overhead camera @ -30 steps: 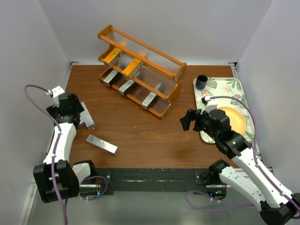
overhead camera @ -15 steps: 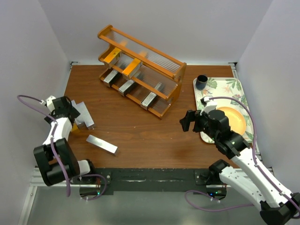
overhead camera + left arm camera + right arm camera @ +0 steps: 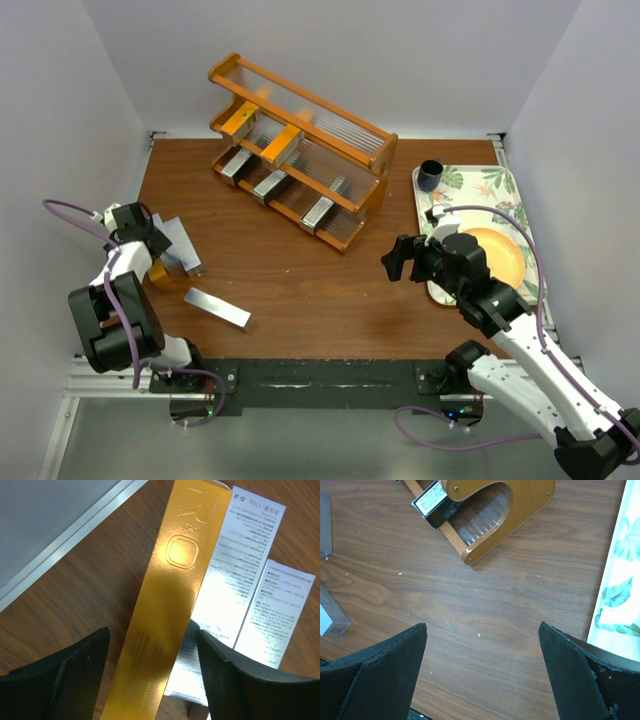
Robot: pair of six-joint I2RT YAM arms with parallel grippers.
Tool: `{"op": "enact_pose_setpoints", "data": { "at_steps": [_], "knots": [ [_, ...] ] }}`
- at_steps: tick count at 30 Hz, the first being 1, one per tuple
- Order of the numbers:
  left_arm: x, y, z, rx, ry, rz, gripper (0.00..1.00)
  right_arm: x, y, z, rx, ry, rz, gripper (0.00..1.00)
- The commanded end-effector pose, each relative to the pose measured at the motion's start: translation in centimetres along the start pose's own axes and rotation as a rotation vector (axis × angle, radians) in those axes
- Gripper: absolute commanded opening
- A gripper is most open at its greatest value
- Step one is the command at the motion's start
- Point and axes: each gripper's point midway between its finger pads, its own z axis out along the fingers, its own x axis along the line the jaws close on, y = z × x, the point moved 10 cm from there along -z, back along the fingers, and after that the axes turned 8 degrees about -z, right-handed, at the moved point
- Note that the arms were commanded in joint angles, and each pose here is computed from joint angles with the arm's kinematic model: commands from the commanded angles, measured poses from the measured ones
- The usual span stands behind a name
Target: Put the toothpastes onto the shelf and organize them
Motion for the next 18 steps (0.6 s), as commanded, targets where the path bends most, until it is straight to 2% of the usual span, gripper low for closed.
{"op": "enact_pose_setpoints", "data": {
  "at_steps": [1, 4, 8, 18],
  "knots": [
    [-0.6, 0.4, 0.4, 0.029, -0.049, 0.012, 0.72, 0.1, 0.3, 0.2, -0.023, 0.015, -0.007, 0.98],
    [-1.1, 0.4, 0.0, 0.035, -0.117, 0.035, 0.67, 0.1, 0.3, 0.3, -0.023, 0.017, -0.007, 0.98],
    [-1.7, 0.2, -0.7, 0.015, -0.163, 0.059, 0.69, 0.2, 0.2, 0.4, -0.017, 0.017, -0.008, 0.98],
    [-0.8, 0.6, -0.5, -0.012, -0.026, 0.031, 0.76, 0.1, 0.3, 0.3, -0.020, 0.015, -0.008, 0.98]
  ]
}}
